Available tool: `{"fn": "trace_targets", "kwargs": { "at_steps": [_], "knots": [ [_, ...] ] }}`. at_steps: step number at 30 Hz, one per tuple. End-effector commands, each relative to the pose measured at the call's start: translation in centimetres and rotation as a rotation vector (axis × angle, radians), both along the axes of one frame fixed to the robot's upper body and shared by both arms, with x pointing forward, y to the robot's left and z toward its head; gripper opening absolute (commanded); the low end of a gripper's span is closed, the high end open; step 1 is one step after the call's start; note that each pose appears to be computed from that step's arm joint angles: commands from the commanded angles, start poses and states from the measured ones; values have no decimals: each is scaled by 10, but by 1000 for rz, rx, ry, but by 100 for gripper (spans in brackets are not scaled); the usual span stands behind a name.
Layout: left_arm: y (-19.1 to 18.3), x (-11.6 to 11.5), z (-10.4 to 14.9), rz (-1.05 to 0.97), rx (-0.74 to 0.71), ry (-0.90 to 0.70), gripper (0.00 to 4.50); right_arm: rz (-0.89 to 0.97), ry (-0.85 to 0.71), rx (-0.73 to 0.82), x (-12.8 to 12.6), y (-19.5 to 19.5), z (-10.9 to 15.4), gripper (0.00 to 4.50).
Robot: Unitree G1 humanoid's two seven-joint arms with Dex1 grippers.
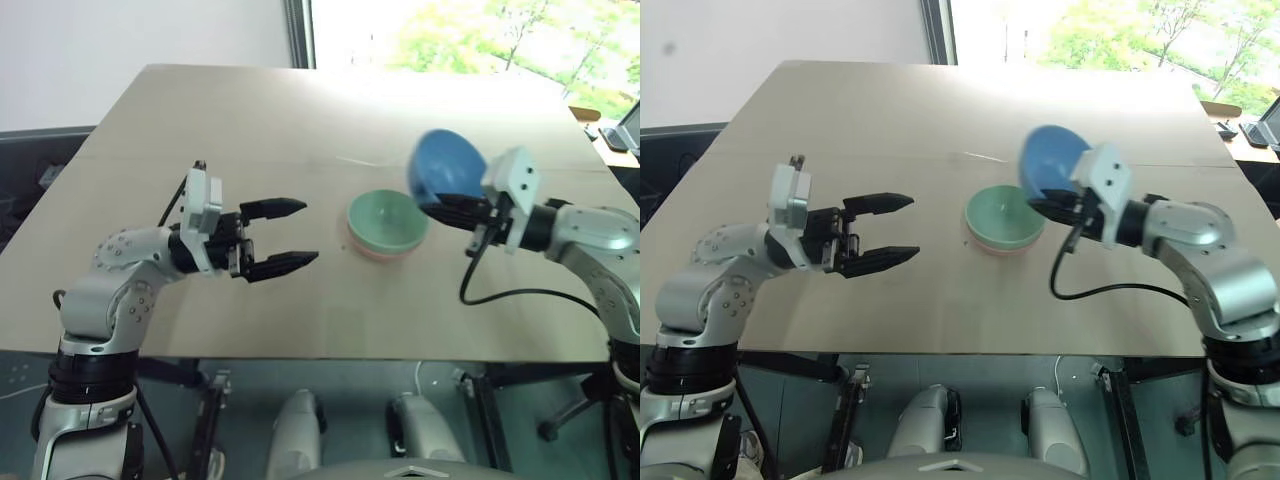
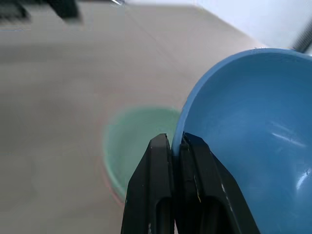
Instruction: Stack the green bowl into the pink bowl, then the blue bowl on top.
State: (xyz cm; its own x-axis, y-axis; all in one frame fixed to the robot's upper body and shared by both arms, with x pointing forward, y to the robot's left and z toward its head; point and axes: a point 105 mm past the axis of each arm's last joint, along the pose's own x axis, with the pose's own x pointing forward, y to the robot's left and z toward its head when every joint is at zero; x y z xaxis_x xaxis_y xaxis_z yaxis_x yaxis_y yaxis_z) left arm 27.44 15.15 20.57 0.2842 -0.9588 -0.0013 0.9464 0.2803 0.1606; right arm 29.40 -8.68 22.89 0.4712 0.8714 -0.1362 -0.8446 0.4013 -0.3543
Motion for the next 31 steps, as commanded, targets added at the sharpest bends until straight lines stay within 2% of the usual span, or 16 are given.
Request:
{"fn": "trace_targets", "kwargs": {
  "at_steps": [1, 2, 4, 5, 6, 7, 8, 11, 15, 25, 31],
  "knots": [
    [-5, -4, 8, -4, -3, -52, 450, 79, 7, -13, -4, 19, 4, 1],
    [-5, -5, 8, -3, -3, -53, 450, 84, 14, -20, -3, 20, 2, 1],
    [-4, -5, 9, 12, -7, -57, 450, 75, 17, -62, 4, 21, -8, 74],
    [-3, -5, 9, 23, -6, -62, 450, 67, 14, -72, 6, 20, -11, 97],
    [-2, -5, 8, 45, -2, -64, 450, 35, -12, -73, 11, 17, -11, 129],
    [0, -4, 8, 65, 2, -69, 450, 7, -38, -65, 14, 15, -9, 179],
    [1, -4, 7, 89, 5, -68, 450, -8, -55, -48, 15, 11, -5, 205],
    [4, -3, 1, 158, 14, -56, 450, -61, -109, 22, 14, -4, 3, 205],
    [8, -4, -9, 237, 40, -39, 450, -101, -125, 51, 4, -31, 0, 205],
    [40, -17, -26, 352, 99, 30, 450, -251, 66, -40, -27, -129, -31, 205],
    [57, -23, -25, 384, 140, 35, 450, -287, 98, -73, -38, -151, -30, 205]
  ]
}}
